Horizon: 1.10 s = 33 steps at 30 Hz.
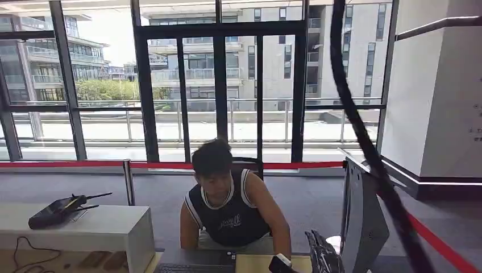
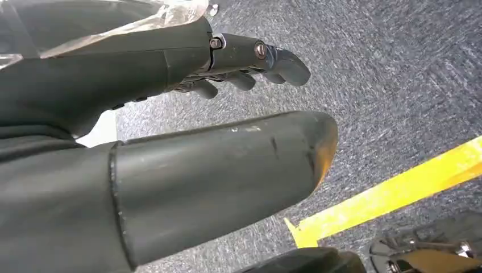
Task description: Pass the card to the sensor for recognition and then transmit it.
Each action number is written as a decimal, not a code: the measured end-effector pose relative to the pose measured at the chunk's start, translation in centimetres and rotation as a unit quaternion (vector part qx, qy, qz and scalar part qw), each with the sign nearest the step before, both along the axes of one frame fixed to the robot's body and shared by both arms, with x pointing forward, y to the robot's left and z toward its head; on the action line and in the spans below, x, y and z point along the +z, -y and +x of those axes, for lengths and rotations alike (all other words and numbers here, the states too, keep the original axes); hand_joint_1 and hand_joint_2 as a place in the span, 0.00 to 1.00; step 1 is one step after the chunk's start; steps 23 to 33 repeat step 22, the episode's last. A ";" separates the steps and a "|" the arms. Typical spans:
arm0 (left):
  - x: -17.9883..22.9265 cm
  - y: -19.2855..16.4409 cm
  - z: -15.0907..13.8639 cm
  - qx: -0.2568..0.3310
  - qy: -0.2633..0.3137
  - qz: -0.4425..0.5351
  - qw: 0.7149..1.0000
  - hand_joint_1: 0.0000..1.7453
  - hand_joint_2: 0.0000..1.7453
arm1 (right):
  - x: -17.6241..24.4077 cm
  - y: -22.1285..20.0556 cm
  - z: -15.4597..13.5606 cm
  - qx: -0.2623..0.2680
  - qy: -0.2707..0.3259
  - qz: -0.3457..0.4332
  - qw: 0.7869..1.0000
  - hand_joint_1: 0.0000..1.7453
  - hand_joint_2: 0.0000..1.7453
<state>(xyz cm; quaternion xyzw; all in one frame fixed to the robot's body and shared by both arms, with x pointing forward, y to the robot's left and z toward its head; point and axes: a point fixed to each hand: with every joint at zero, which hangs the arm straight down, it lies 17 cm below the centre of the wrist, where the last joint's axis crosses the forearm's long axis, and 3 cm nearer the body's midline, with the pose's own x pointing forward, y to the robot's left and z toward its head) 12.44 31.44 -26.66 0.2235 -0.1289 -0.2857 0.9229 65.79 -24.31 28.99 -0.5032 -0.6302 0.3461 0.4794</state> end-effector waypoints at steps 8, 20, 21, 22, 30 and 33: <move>0.0 -0.3 -0.4 0.026 -0.001 0.001 1.000 0.00 0.00 | 1.8 1.6 -0.8 0.042 0.062 0.175 0.982 0.00 0.00; -0.2 -1.2 -2.2 0.082 -0.017 0.011 0.996 0.00 0.00 | -6.2 25.3 -10.7 -0.130 0.151 0.452 0.869 0.00 1.00; -0.2 -1.3 -2.3 0.088 -0.018 0.012 0.996 0.00 0.00 | -6.8 28.1 -12.3 -0.151 0.166 0.461 0.859 0.00 1.00; -0.2 -1.4 -2.5 0.092 -0.019 0.013 0.995 0.00 0.00 | -7.2 30.7 -14.1 -0.171 0.181 0.464 0.850 0.00 1.00; -0.2 -1.4 -2.5 0.092 -0.019 0.013 0.995 0.00 0.00 | -7.2 30.7 -14.1 -0.171 0.181 0.464 0.850 0.00 1.00; -0.2 -1.4 -2.5 0.092 -0.019 0.013 0.995 0.00 0.00 | -7.2 30.7 -14.1 -0.171 0.181 0.464 0.850 0.00 1.00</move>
